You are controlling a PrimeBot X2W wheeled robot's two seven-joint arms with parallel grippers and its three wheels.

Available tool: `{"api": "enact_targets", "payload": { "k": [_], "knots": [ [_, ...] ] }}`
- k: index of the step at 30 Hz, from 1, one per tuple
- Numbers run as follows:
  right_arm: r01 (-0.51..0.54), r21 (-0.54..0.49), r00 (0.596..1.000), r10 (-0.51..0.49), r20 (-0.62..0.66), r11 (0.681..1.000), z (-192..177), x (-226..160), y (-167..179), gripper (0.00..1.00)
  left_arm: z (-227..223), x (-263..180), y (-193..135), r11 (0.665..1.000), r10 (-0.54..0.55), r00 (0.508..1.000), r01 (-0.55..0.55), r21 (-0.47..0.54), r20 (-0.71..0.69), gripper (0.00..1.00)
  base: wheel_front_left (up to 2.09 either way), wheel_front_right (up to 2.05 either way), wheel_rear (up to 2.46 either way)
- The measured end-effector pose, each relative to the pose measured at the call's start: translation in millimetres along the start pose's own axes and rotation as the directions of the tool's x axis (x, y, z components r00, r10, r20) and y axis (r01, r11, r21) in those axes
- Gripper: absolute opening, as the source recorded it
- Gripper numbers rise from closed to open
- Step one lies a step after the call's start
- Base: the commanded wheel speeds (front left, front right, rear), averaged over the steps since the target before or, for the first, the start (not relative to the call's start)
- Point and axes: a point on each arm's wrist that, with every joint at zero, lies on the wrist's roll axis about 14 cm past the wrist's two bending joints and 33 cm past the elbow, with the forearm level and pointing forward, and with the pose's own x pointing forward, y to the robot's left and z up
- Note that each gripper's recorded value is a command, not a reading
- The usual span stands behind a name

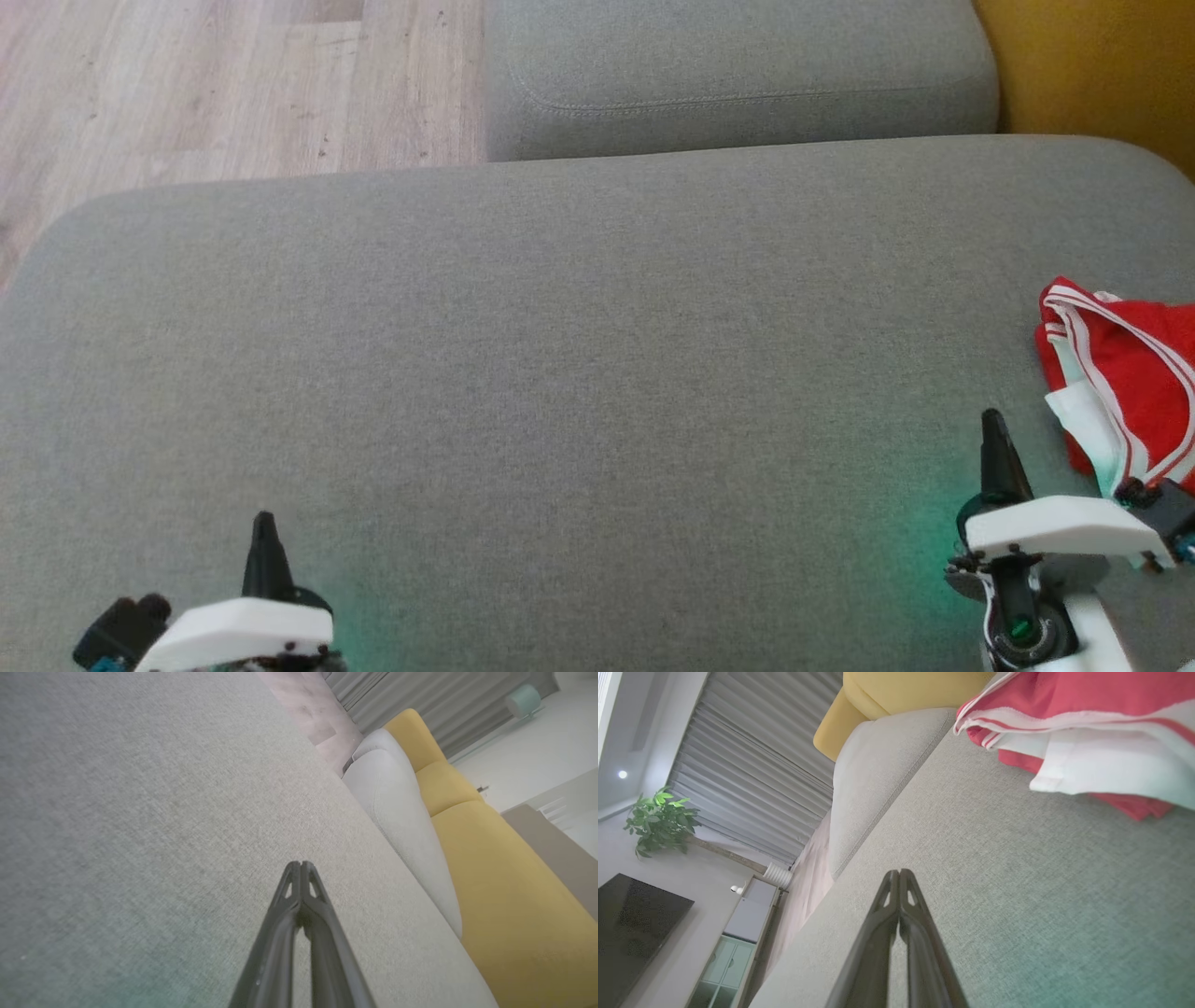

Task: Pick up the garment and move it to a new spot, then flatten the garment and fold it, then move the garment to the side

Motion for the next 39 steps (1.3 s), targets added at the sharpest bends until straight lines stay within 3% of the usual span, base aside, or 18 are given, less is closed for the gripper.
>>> {"api": "enact_targets", "payload": {
  "k": [18, 39],
  "knots": [
    [-0.017, 0.214, 1.000, 0.012, 0.024, 0.977, 11.9, -2.5, 2.7, 0.00, 7.6, 3.1, -11.3, 0.978, -0.047, 0.999, 0.046, -0.203, 0.001, 0.00, 0.00, 0.00, 0.00],
    [-0.084, 0.434, 0.996, 0.058, 0.072, 0.897, 31.2, -2.2, 14.6, 0.00, 22.7, 7.5, -28.3, 0.902, -0.118, 0.993, 0.120, -0.414, 0.030, 0.00, 0.00, 0.00, 0.00]
  ]
}}
